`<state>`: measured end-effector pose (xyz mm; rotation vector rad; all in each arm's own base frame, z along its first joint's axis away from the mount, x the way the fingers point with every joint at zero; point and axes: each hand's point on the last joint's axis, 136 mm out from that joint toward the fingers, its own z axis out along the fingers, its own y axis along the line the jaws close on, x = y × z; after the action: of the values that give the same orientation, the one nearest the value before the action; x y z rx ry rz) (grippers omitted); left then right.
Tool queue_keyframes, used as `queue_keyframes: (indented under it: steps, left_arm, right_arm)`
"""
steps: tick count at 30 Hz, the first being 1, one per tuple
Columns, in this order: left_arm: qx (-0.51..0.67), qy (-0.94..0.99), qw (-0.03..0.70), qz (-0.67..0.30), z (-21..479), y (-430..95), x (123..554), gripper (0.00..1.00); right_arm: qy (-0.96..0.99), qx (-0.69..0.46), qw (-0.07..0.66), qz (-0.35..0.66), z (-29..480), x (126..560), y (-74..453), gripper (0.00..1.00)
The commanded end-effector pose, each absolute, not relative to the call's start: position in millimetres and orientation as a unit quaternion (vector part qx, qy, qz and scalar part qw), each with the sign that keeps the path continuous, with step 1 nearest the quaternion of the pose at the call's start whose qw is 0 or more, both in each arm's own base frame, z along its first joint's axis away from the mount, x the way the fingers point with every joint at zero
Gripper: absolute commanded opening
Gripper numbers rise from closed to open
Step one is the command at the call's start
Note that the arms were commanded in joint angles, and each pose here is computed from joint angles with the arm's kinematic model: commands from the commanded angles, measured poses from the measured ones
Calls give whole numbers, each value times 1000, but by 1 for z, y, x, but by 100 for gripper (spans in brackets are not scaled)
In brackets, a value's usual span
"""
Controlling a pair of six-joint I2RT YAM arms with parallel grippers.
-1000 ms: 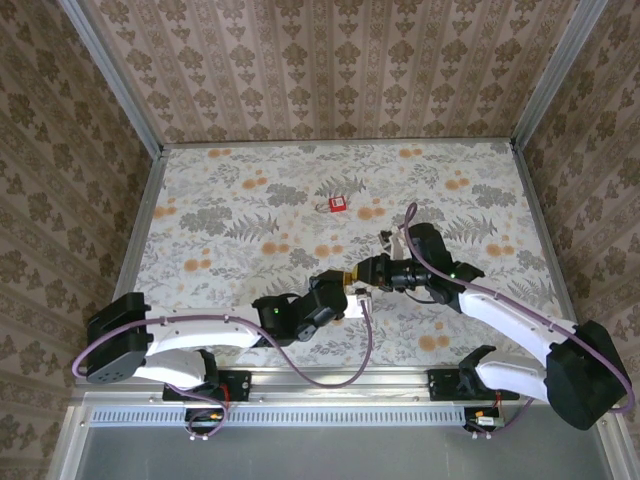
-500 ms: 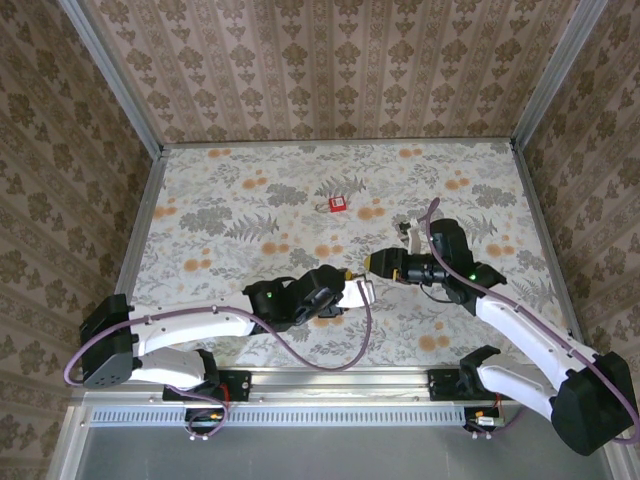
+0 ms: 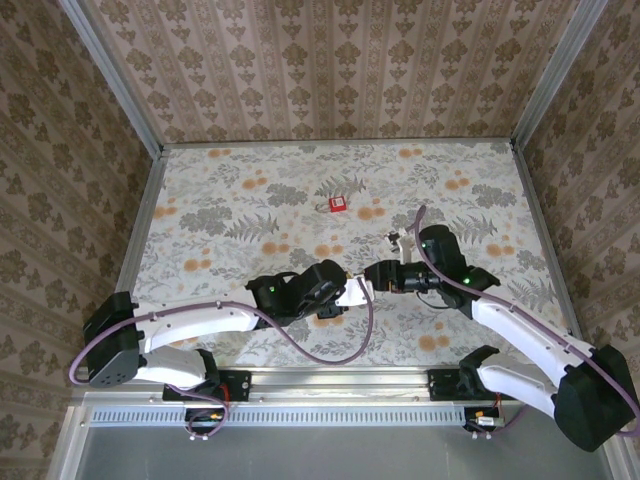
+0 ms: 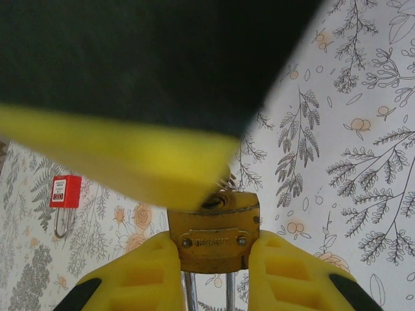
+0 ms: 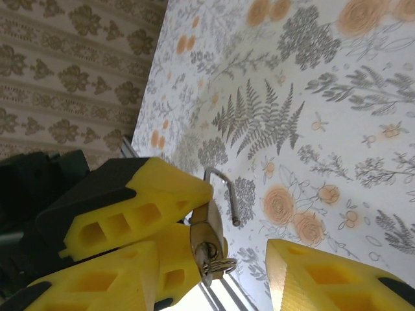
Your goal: Unlock with the key
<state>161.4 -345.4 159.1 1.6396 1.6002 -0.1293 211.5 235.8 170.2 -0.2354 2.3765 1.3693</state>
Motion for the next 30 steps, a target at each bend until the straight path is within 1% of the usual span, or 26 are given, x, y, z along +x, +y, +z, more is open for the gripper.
queue_keyframes:
  steps: [1,13,16,18,19,26,30]
  left_arm:
    - [640,641,419,-70,173,-353,164,10]
    - [645,637,415,-78,172,-360,162,10]
    - [645,635,417,-80,174,-361,162,10]
    - [645,636,417,-80,174,-361,162,10]
    - [646,635,416,-80,174,-361,162,10]
    - [644,635,418,-84,176,-364,162,11]
    - [646,635,416,-82,176,-363,162,13]
  right_arm:
    - [838,-112,191,498,171,206,245,48]
    - [844,-113,187,489,164,209,253,44]
    - [847,-114,187,485,162,209,253,40]
    - [850,-114,185,480,160,209,252,31]
    - [850,-114,185,479,159,209,252,29]
    - [854,-116,184,473,157,208,252,26]
    - [857,-112,192,465,157,210,250,19]
